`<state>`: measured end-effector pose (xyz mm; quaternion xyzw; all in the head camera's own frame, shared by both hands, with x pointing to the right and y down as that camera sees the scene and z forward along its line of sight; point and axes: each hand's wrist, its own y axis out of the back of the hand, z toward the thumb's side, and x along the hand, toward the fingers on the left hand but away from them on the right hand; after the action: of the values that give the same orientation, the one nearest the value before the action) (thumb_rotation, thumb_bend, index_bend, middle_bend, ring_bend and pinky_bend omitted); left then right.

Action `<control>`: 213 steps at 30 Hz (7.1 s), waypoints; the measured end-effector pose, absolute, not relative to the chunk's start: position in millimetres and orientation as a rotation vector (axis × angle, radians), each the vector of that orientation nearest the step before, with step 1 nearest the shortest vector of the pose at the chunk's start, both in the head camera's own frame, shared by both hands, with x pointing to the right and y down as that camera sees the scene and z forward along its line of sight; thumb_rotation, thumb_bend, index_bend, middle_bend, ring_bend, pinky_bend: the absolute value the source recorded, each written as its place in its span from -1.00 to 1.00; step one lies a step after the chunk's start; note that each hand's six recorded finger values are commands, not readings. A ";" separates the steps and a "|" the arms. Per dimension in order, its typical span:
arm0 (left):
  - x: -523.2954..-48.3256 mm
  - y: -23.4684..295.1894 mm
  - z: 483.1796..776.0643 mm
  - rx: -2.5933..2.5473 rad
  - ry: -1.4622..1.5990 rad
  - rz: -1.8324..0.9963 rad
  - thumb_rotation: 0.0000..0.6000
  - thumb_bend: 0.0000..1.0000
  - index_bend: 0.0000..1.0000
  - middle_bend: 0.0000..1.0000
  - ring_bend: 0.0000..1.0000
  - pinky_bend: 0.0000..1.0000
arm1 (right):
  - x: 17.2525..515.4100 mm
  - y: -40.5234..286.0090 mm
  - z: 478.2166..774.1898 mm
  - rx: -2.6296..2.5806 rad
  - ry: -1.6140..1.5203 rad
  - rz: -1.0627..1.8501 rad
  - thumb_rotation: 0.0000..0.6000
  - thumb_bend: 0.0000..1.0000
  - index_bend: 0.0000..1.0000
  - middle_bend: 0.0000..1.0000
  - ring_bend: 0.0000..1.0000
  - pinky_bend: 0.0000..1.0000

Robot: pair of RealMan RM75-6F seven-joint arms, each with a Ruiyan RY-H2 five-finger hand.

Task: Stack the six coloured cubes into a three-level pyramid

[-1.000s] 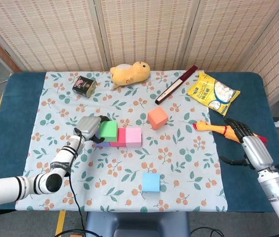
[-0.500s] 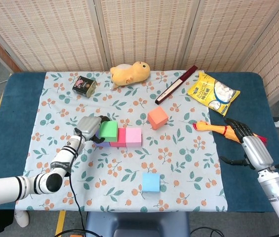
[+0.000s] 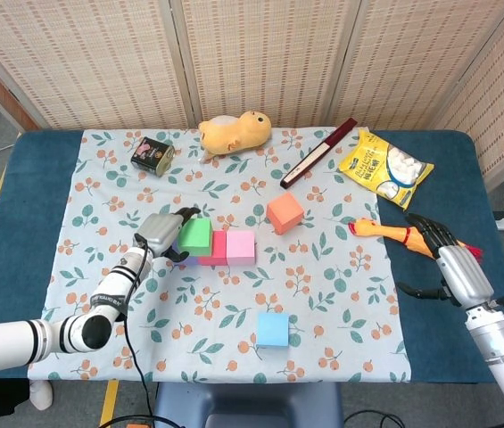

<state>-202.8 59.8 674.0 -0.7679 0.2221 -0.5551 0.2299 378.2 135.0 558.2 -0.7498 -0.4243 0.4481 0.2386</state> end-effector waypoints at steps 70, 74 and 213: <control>-444.2 186.7 612.7 -1.848 1.162 -1.519 1.00 -0.37 -0.60 -0.89 -0.80 -0.65 | 147.0 -31.8 766.6 -1.863 -0.316 1.442 1.00 -0.78 -0.44 -0.27 -0.69 -0.82; -442.6 188.9 610.9 -1.855 1.167 -1.496 1.00 -0.37 -0.59 -0.89 -0.80 -0.65 | 152.2 -30.3 755.4 -1.910 -0.359 1.414 1.00 -0.78 -0.42 -0.21 -0.61 -0.78; -429.6 225.1 612.7 -1.925 1.093 -1.447 1.00 -0.37 -0.64 -0.99 -0.84 -0.65 | 23.4 30.0 666.7 -1.876 -0.420 1.576 1.00 -1.00 -1.00 -0.60 -0.72 -0.82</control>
<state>-429.6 225.1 612.7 -0.7055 0.4007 -0.5304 0.2458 23.4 30.0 666.7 -0.7144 -0.1599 0.6002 0.3220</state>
